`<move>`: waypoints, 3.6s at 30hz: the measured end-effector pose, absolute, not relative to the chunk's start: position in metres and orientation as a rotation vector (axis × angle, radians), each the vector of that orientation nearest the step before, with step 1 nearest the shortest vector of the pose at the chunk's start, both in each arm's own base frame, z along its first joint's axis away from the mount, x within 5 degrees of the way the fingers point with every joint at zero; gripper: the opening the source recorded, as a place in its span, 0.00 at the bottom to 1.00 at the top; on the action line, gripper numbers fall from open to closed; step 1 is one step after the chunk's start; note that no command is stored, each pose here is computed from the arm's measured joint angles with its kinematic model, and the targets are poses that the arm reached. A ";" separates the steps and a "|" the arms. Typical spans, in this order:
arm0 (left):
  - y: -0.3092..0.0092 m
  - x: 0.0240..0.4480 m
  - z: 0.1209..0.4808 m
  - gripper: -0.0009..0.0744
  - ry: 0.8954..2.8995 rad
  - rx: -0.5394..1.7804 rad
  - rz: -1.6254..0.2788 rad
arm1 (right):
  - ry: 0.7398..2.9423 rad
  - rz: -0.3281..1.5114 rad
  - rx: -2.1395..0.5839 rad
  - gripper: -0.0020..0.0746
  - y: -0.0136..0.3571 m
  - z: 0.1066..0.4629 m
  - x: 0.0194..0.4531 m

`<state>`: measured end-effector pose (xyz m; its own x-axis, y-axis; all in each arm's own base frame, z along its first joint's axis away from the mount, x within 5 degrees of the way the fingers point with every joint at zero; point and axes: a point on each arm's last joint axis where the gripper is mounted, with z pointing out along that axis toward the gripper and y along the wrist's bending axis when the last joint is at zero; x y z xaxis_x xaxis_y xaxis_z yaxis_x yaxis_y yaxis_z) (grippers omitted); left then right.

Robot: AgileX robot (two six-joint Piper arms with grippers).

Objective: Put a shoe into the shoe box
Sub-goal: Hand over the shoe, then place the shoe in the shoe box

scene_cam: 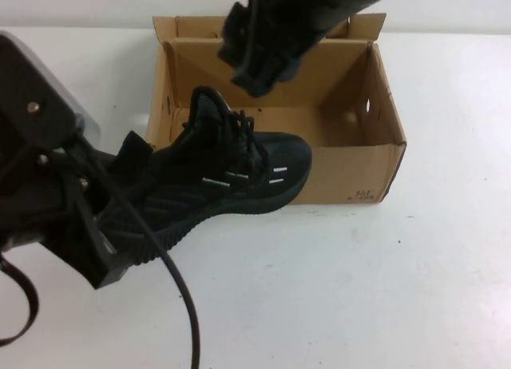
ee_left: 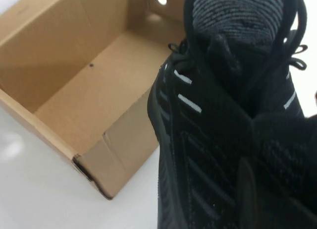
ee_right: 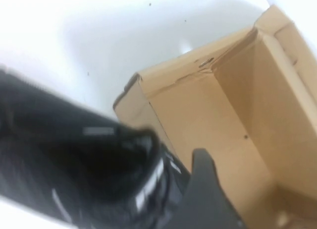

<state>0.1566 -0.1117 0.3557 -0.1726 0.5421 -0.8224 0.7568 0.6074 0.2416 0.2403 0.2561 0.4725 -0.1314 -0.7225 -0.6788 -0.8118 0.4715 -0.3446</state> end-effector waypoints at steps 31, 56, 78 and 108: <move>-0.082 0.126 0.379 0.08 1.681 1.420 -0.482 | 1.909 0.357 -1.655 0.88 0.226 0.435 0.180; -0.087 0.124 0.386 0.08 1.588 1.412 -0.594 | 1.844 0.582 -1.737 0.07 0.245 0.427 0.176; -0.084 0.142 0.399 0.90 1.783 0.878 -0.725 | 1.894 0.536 -1.753 0.06 0.251 0.414 0.185; -0.038 0.124 0.399 0.01 1.993 0.500 -0.195 | 1.899 -0.057 -1.517 0.06 0.252 0.422 0.338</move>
